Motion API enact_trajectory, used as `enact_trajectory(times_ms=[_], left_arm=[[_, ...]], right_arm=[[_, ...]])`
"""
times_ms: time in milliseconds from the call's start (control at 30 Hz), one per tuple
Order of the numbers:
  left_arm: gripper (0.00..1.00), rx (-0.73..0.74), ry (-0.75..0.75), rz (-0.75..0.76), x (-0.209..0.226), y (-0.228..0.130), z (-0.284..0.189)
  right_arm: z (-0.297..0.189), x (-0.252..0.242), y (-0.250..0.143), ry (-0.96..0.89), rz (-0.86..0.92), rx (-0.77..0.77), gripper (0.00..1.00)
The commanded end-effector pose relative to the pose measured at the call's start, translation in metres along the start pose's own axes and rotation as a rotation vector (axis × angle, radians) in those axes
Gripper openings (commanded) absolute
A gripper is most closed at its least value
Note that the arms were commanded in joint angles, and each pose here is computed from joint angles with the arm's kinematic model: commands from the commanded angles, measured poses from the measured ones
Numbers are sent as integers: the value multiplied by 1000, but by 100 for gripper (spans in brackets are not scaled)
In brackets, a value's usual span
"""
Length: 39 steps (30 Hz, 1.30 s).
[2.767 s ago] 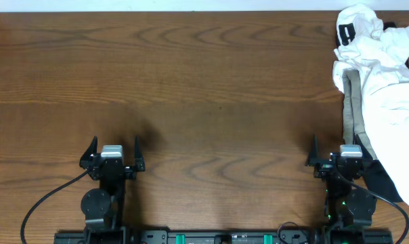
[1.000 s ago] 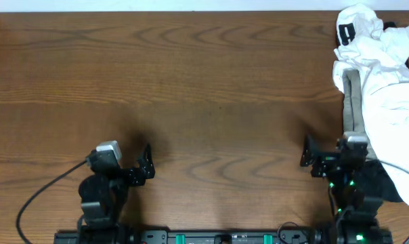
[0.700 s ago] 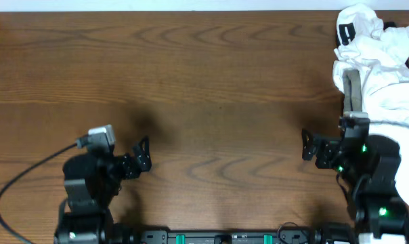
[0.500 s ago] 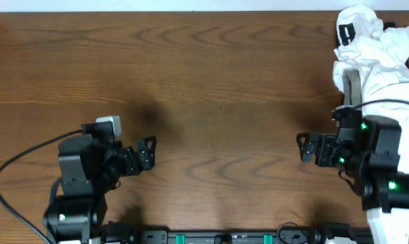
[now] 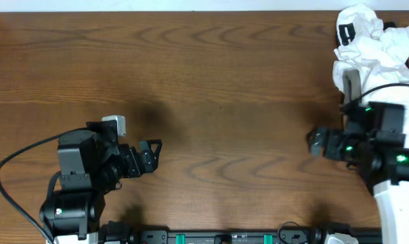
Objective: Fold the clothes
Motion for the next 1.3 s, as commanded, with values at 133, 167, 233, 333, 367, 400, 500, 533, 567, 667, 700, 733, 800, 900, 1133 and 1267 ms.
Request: enact_trajectory(times_ms=[133,167,233,333,367,400,500,533,567,667,700,733,800,900,1133,1267], left_arm=[[98,52,1,5,-18,26,-11],[98,74,8,6,-19,28,-11],[98,102,16,14,-19,29,-10],[98,122,23,7,-17,30,-6],[98,127,24,5,-16,30,-4],[98,130,25,3,-16,30,-3],[98,133,26,1,-15,31,-2],[98,133,26,1,-15,31,-2],[98,133,26,1,-15,30,-2],[98,134,27,1,-15,30,-2],[98,134,27,1,-15,30,-2],[98,134,27,1,-15,30,-2],[98,133,27,2,-15,30,-2],[98,129,38,10,-13,31,-2],[98,124,58,14,-10,32,-2],[98,123,58,14,-10,32,-2]], right_arm=[[-44,-108,39,-360,340,-113,99],[-47,-124,41,-379,405,-118,99],[-47,-150,39,-408,494,-121,99],[-40,-182,38,-426,592,-124,96],[-38,-190,37,-432,626,-124,96],[-33,-199,36,-439,660,-121,96],[-23,-221,38,-466,698,-125,93],[-20,-228,38,-484,706,-120,93],[-18,-234,36,-503,713,-111,92],[-7,-249,31,-547,764,-89,91],[-3,-253,31,-547,767,-84,89],[2,-256,31,-546,769,-77,88],[10,-262,27,-566,773,-48,86],[22,-270,21,-590,778,-6,87],[55,-279,8,-577,791,92,86],[66,-282,4,-573,794,114,86]])
Point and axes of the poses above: each gripper's point midway between its finger pads, its own z axis out along the fingers, its own x axis along the line the jaws close on, y = z × x, the point moved 2 cm from there along -z, back along the fingers, and after that the axes turned 6 degrees about -z, right-handed, at the moved point
